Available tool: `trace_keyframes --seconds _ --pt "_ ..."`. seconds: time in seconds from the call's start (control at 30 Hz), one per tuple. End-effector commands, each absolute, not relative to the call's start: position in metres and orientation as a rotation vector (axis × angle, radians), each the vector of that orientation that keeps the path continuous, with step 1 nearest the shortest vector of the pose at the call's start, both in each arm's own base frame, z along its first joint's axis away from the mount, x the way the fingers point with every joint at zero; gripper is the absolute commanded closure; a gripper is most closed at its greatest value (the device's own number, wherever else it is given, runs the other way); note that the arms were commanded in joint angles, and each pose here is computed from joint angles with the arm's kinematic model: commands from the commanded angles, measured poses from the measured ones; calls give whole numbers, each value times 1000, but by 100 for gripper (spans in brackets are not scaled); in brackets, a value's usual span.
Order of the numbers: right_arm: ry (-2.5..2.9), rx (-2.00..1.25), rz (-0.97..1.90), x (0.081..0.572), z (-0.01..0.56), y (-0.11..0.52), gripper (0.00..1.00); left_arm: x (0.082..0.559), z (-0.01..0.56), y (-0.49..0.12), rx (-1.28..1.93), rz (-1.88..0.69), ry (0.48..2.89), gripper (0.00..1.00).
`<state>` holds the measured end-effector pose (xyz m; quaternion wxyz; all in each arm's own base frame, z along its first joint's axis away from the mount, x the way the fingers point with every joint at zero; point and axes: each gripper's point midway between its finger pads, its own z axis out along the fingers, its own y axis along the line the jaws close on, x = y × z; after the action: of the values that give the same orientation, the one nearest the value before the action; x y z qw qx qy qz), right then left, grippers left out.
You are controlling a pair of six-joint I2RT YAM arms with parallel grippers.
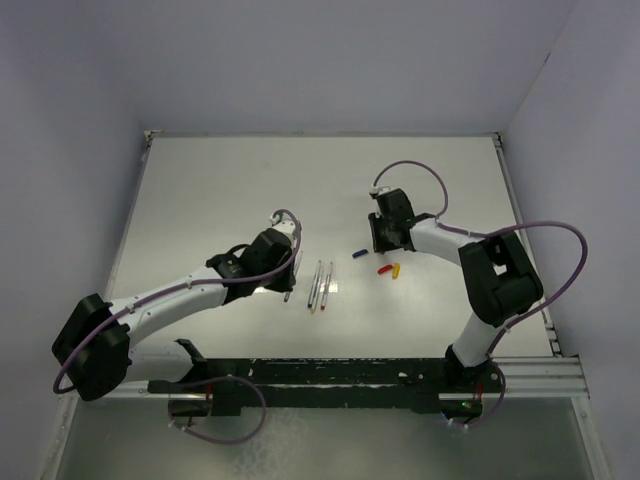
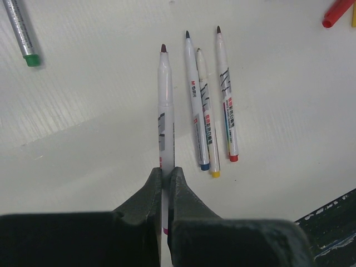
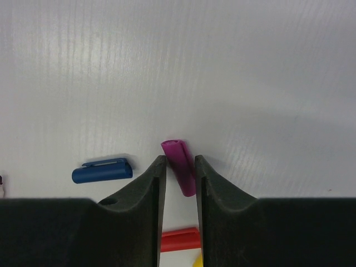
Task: Insert the pens into the pen caps
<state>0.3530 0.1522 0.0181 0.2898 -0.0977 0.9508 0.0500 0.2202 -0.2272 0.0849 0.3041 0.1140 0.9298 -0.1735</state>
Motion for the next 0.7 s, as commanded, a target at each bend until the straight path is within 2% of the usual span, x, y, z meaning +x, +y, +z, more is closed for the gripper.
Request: trace_keyframes --seconds 0.0,0.1,0.23,0.43,0.67 --pt "2547 -250 154 356 22 157 72 233 104 -237 303 -506 2400 100" --pt "2561 -247 154 355 19 157 74 233 104 -236 303 -507 2401 100" --pt "2592 -253 155 349 13 156 99 233 102 -235 300 -502 2406 100" --pt "2620 -245 153 344 7 155 97 232 99 -235 304 -502 2416 100" --pt "2600 -222 206 346 15 162 100 231 96 -235 309 -506 2422 100"
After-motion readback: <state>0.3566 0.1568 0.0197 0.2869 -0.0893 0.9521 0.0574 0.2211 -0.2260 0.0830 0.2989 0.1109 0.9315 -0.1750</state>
